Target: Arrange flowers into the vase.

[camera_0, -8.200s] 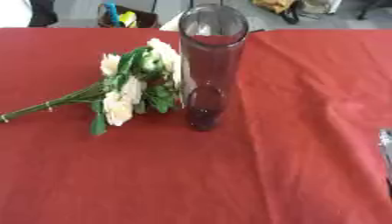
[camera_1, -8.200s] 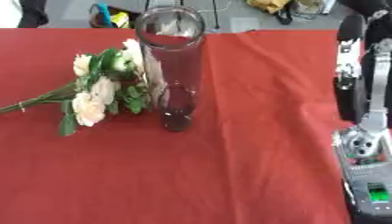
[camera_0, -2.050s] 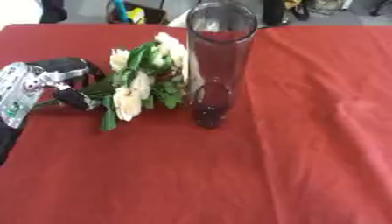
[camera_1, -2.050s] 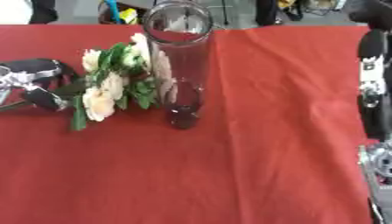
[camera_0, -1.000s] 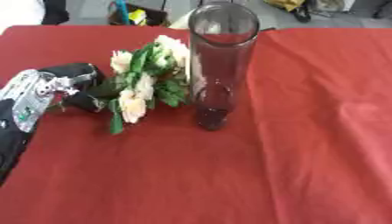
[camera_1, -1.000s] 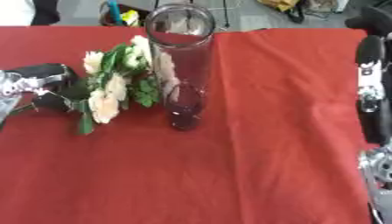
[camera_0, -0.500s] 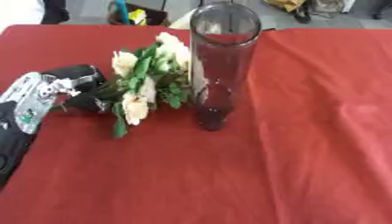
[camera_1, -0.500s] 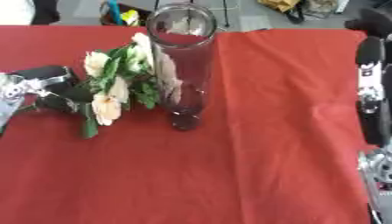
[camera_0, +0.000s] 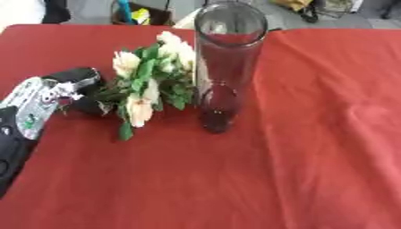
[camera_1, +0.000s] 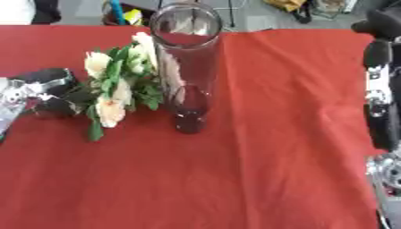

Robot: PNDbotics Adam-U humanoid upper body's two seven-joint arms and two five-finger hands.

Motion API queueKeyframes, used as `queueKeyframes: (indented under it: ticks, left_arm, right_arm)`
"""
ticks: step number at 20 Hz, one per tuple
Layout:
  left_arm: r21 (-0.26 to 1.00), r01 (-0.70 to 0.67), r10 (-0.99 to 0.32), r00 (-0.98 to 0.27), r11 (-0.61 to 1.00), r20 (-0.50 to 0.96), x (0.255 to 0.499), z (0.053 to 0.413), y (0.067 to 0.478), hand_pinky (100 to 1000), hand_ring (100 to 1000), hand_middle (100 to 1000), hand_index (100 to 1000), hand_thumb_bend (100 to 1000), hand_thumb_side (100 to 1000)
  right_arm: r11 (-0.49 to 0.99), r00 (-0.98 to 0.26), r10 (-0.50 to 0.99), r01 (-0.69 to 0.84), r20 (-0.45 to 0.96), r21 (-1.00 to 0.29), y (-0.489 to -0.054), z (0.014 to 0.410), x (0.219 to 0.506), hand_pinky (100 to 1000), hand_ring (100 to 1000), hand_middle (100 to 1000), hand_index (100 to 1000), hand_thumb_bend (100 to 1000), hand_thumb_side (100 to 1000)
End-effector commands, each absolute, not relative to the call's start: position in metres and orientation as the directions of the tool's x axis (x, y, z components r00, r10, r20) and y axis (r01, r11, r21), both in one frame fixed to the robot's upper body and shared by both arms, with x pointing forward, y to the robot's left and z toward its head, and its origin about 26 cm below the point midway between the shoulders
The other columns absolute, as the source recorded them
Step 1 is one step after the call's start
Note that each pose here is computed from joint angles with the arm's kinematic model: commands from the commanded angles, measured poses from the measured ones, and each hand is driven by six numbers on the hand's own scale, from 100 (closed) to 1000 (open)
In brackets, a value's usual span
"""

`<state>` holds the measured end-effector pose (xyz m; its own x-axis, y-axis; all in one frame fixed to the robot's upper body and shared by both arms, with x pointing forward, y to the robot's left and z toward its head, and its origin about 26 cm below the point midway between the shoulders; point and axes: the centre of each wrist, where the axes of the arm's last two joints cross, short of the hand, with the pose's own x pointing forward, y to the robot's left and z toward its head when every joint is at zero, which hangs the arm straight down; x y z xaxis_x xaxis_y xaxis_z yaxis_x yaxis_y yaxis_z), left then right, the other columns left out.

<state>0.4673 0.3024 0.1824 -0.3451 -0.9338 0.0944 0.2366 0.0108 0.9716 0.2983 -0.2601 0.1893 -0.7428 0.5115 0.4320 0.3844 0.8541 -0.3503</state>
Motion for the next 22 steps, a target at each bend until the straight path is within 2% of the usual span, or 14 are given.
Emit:
queueKeyframes:
  ticks: [1, 6, 7, 8, 9, 10, 11, 13, 17, 19, 22]
  left_arm:
    - [0.98, 0.199, -0.943, -0.318, 0.033, 0.096, 0.469, 0.189, 0.309, 100, 100, 100, 219, 100, 368]
    - [0.987, 0.151, -0.952, -0.291, 0.055, 0.097, 0.469, 0.185, 0.312, 100, 100, 100, 138, 106, 384]
    - [0.989, 0.139, -0.954, -0.287, 0.055, 0.093, 0.469, 0.185, 0.313, 100, 100, 100, 125, 142, 379]
    - [0.99, 0.131, -0.956, -0.281, 0.055, 0.09, 0.469, 0.184, 0.314, 100, 100, 100, 108, 227, 396]
    - [0.991, 0.126, -0.957, -0.275, 0.055, 0.088, 0.469, 0.184, 0.315, 100, 100, 100, 100, 245, 423]
    - [0.991, 0.121, -0.958, -0.272, 0.056, 0.088, 0.469, 0.184, 0.315, 100, 100, 100, 100, 302, 410]
    - [0.991, 0.117, -0.958, -0.271, 0.061, 0.091, 0.469, 0.185, 0.316, 100, 100, 100, 100, 321, 410]
    - [0.991, 0.107, -0.957, -0.273, 0.075, 0.101, 0.468, 0.187, 0.317, 100, 100, 100, 100, 278, 415]
    - [0.98, 0.18, -0.948, -0.289, 0.084, 0.135, 0.468, 0.191, 0.317, 100, 100, 100, 100, 393, 469]
    - [0.974, 0.21, -0.942, -0.302, 0.082, 0.144, 0.467, 0.197, 0.318, 100, 100, 100, 105, 406, 486]
    - [0.971, 0.224, -0.935, -0.321, 0.082, 0.153, 0.465, 0.208, 0.317, 100, 100, 100, 102, 359, 486]
  right_arm:
    - [0.854, -0.748, 0.512, 0.392, 0.423, -0.341, -0.262, 0.194, 0.297, 942, 859, 725, 886, 100, 988]
    - [0.855, -0.748, 0.51, 0.389, 0.425, -0.342, -0.262, 0.193, 0.297, 943, 860, 725, 886, 100, 988]
    - [0.856, -0.747, 0.51, 0.389, 0.426, -0.341, -0.262, 0.193, 0.297, 943, 860, 725, 886, 100, 989]
    - [0.856, -0.747, 0.509, 0.388, 0.427, -0.342, -0.262, 0.193, 0.297, 943, 860, 725, 886, 100, 989]
    - [0.856, -0.747, 0.509, 0.388, 0.427, -0.342, -0.262, 0.192, 0.297, 943, 860, 725, 886, 100, 988]
    - [0.856, -0.747, 0.509, 0.387, 0.427, -0.342, -0.262, 0.192, 0.297, 943, 860, 725, 886, 100, 989]
    - [0.856, -0.747, 0.509, 0.387, 0.428, -0.343, -0.262, 0.192, 0.297, 943, 861, 724, 886, 100, 989]
    - [0.856, -0.746, 0.509, 0.385, 0.43, -0.345, -0.262, 0.191, 0.297, 944, 861, 724, 884, 100, 989]
    - [0.857, -0.745, 0.508, 0.383, 0.433, -0.346, -0.262, 0.191, 0.297, 944, 862, 724, 883, 100, 988]
    - [0.857, -0.745, 0.507, 0.38, 0.434, -0.348, -0.262, 0.19, 0.296, 944, 862, 724, 883, 100, 988]
    - [0.857, -0.744, 0.506, 0.377, 0.436, -0.35, -0.262, 0.19, 0.296, 945, 862, 724, 884, 100, 988]
